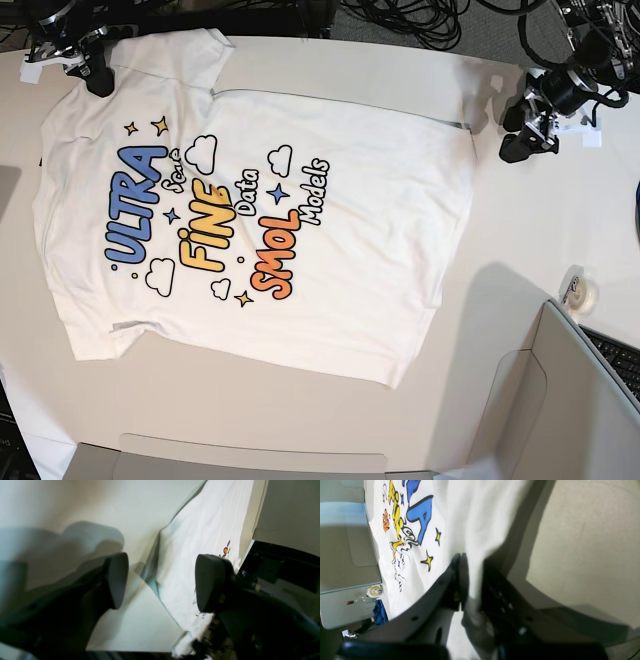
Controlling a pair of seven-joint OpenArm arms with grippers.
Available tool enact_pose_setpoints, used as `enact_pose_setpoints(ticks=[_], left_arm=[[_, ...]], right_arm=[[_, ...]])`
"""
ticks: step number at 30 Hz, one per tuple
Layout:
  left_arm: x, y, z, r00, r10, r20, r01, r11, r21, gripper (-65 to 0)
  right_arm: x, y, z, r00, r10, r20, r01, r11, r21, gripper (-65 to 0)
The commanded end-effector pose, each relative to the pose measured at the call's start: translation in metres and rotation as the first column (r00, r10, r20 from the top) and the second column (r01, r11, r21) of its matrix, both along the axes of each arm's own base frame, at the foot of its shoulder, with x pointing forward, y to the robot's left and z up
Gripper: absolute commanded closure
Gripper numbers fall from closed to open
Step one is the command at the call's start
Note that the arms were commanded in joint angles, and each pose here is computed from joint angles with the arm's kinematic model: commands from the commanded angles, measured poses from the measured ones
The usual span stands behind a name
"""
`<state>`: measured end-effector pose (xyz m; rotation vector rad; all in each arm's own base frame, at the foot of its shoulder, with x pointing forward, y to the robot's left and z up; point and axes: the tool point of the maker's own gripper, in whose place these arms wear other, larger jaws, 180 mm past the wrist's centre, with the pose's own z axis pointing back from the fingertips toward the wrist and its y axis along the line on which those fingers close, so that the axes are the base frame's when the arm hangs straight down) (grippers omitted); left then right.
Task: Layout the t-shirt on the table in an organized manner, then fold the t-shirt properly
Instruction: 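Move the left gripper to the shirt's shoulder edge and pinch it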
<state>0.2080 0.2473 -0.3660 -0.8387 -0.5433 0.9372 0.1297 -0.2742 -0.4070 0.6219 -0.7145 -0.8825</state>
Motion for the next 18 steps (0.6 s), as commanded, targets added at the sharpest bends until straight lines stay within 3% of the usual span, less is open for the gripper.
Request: enact_pose_setpoints(ticks=[1, 10, 18], left_arm=[[-0.002, -0.005, 0.008, 1.000, -0.018, 0.021, 0.018, 1.000, -0.025, -41.3], [-0.006, -0.050, 0.011, 0.998, -0.049, 0.044, 0.055, 0.989, -0.137, -41.2], [0.010, -0.062, 0.012, 0.992, -0.120, 0.046, 0.122, 0.992, -0.045, -41.2]], right_arm=[[-0.035, 0.014, -0.030, 0.974, 0.080, -0.210, -0.078, 0.997, 0.017, -2.6], [-0.036, 0.014, -0.031, 0.974, 0.080, -0.213, -0.078, 0.997, 0.017, -2.6], [-0.036, 0.014, -0.031, 0.974, 0.079, -0.213, -0.077, 0.997, 0.018, -2.6]])
